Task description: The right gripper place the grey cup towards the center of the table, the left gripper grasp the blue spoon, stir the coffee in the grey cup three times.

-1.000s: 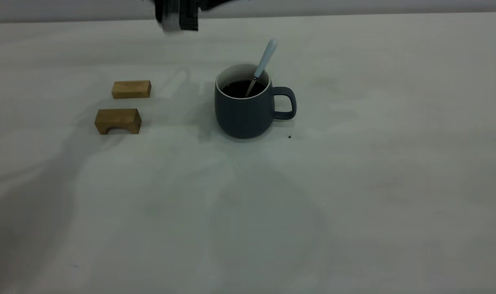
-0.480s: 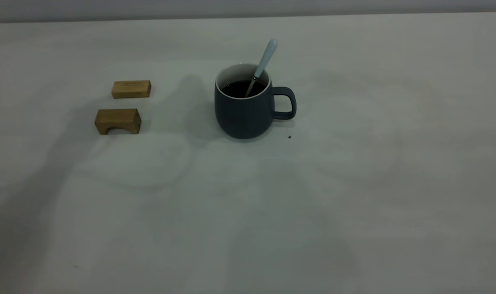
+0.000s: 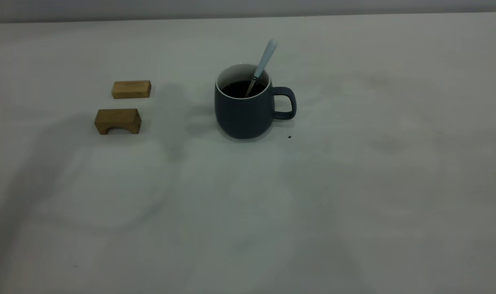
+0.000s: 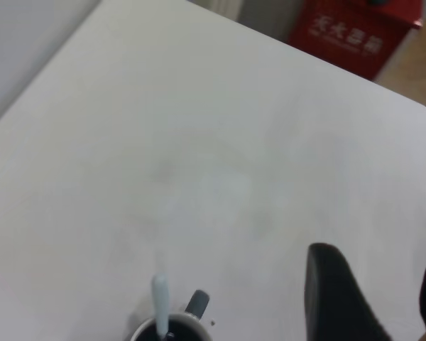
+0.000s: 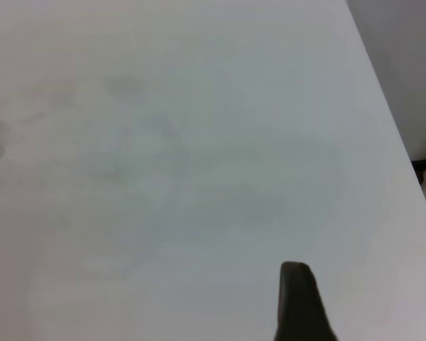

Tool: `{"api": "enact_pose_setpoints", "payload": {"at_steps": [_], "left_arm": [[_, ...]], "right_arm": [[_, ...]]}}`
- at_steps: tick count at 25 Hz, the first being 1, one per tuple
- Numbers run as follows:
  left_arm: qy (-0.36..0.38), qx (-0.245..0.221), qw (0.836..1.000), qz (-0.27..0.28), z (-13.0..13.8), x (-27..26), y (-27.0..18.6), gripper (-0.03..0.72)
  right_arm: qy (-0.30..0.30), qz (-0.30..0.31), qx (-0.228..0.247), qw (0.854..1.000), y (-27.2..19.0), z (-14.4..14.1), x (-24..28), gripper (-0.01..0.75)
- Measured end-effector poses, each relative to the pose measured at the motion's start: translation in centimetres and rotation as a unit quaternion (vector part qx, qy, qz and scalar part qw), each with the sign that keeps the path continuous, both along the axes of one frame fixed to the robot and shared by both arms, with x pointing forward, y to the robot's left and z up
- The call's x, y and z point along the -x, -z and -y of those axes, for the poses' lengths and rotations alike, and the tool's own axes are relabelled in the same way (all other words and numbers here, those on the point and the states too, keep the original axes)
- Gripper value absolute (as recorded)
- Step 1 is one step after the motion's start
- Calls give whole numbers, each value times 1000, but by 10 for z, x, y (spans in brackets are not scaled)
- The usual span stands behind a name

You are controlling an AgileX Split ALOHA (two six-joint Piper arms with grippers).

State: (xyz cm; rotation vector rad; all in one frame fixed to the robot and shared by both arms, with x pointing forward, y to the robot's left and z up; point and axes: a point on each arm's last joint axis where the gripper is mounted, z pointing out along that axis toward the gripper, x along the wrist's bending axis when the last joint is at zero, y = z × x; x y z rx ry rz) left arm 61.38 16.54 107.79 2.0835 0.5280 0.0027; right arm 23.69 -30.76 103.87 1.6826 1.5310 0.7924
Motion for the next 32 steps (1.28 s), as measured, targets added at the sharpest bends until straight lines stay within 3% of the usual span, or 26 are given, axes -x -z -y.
{"api": "enact_pose_setpoints", "payload": {"at_steps": [5,10,16,20,23,27,32], "left_arm": [[-91,-50,995,-9,-16,18,-34,210],[-207,-126,970,-35,-41,50,-68,112],[-371,-186,905,-91,-75,99,-97,108],[-453,-228,856,-98,-98,137,-98,110],[-490,-249,831,-92,-112,170,-88,113],[-519,-255,810,-97,-124,209,-70,119],[-534,-255,800,-101,-133,251,-47,127]], "right_arm": [[0,0,0,1000,0,0,0,511],[0,0,0,1000,0,0,0,511],[0,0,0,1000,0,0,0,511],[0,0,0,1000,0,0,0,511],[0,0,0,1000,0,0,0,511],[0,0,0,1000,0,0,0,511],[0,0,0,1000,0,0,0,511]]}}
